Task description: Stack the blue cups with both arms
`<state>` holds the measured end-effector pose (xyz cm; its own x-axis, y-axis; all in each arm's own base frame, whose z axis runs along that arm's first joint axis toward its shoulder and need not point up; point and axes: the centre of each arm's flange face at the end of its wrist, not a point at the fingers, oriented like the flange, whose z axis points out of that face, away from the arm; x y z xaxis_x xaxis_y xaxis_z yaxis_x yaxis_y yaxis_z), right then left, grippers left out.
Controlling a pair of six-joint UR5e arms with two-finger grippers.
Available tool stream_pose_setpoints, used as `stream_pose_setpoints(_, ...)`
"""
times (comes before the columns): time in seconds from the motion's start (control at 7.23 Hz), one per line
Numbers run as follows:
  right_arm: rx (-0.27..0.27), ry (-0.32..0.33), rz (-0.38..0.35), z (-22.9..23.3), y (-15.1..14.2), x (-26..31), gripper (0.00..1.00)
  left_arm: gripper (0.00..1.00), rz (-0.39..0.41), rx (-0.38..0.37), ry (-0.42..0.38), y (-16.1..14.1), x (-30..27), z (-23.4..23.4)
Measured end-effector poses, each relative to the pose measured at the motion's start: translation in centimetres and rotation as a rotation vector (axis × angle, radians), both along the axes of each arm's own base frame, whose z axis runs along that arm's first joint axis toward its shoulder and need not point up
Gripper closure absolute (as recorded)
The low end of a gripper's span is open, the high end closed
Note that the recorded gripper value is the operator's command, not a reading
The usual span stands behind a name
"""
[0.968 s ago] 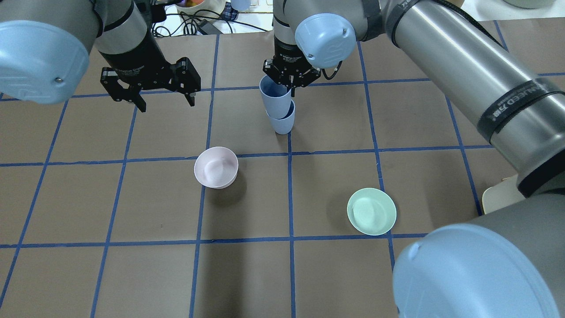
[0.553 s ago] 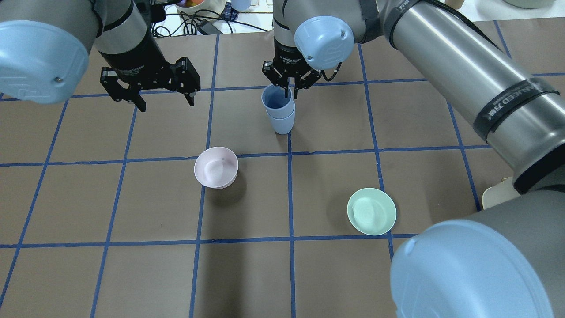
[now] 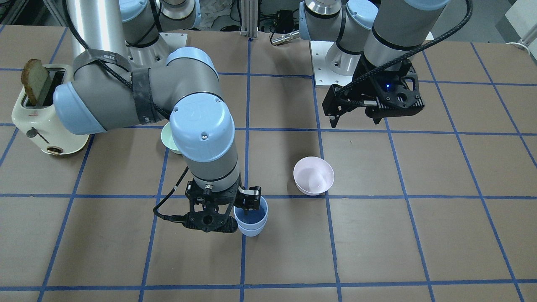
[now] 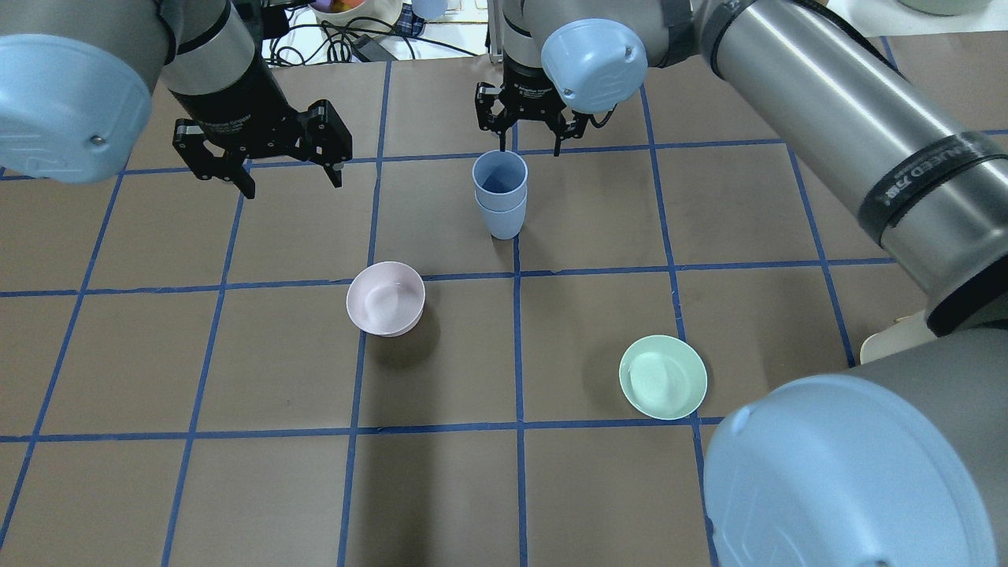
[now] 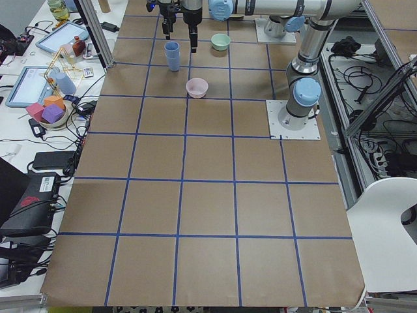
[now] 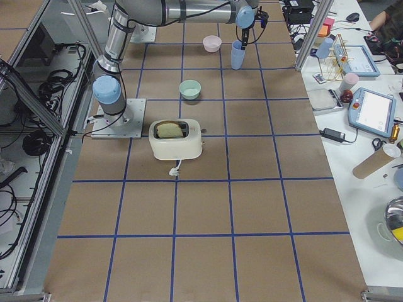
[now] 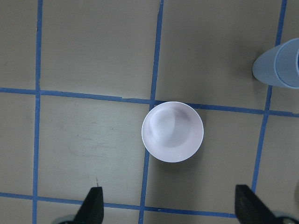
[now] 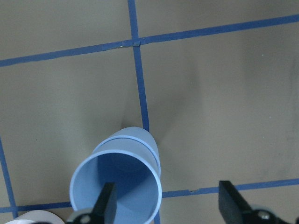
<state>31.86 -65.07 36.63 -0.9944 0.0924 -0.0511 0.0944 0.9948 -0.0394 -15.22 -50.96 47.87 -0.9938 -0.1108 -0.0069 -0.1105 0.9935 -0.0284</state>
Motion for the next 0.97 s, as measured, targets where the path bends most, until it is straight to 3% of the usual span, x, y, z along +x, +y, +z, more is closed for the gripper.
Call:
stream_pose_setpoints(0.28, -0.041, 0.044, 0.096, 4.1, 1.4, -5.9, 0.00, 0.00, 0.002, 0.000, 0.000, 0.1, 0.1, 0.1)
stream_pose_setpoints(0.69, -0.067, 0.066, 0.171, 8.7, 9.8, -11.5, 0.00, 0.00, -0.009, 0.003, 0.000, 0.2, 0.1, -0.1)
stream_pose_setpoints(0.97, -0.086, 0.068, 0.226, 10.5, 12.1, -12.4, 0.00, 0.00, -0.029, 0.003, 0.000, 0.2, 0.2, -0.1)
